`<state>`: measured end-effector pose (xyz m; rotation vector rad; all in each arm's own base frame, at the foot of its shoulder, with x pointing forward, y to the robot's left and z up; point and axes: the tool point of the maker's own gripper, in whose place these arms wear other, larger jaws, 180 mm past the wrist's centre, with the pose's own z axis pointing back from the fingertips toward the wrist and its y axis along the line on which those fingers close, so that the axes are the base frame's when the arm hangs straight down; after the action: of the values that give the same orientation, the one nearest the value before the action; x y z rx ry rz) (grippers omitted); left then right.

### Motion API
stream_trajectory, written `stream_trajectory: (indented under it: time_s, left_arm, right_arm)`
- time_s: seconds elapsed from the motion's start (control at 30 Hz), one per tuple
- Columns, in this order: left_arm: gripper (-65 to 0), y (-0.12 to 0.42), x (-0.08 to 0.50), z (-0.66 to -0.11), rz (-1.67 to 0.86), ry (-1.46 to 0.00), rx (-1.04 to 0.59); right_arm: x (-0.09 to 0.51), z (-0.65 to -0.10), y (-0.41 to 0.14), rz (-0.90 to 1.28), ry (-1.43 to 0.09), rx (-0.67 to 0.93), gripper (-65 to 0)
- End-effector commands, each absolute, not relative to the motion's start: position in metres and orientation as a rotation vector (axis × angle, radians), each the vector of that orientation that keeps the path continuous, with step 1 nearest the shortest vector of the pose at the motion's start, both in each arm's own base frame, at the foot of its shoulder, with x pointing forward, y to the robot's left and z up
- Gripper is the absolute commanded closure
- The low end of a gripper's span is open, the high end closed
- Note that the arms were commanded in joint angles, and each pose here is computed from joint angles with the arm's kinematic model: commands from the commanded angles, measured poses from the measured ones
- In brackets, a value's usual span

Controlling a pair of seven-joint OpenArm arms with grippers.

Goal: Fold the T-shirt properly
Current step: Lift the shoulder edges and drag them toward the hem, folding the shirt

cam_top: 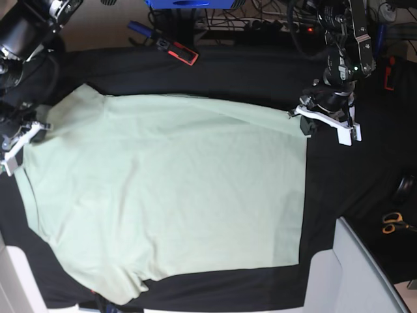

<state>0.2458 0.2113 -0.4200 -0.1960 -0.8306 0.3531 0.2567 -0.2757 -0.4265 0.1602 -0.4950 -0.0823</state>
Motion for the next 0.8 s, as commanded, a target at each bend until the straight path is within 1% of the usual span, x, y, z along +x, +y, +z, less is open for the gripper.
stream_trajectory:
  time_s: [0.0, 0.1, 0.3, 0.43, 0.77]
  left_arm:
    - [0.0, 0.213, 0.258, -0.408, 0.345, -0.881, -0.200]
    - [0.0, 0.213, 0.265, -0.404, 0.342, -0.897, -0.202]
    - [0.0, 0.216, 0.275, -0.416, 0.368, -0.874, -0.209]
    - [0.0, 0.218, 0.282, -0.420, 0.379, -0.870, -0.213]
    - [0.0, 0.219, 0.305, -0.426, 0.404, -0.866, -0.228]
  right_arm:
    - [0.276, -0.410, -0.281, -0.059, -0.565, 0.143, -0.1]
    - [0.292, -0.403, -0.272, -0.018, -0.604, 0.152, -0.1]
    - [0.313, -0.411, -0.259, -0.020, -0.600, 0.220, -0.1]
    - [0.324, -0.410, -0.263, -0.035, -0.634, 0.233, -0.1]
    - [0.340, -0.414, -0.286, -0.078, -0.649, 0.251, -0.1]
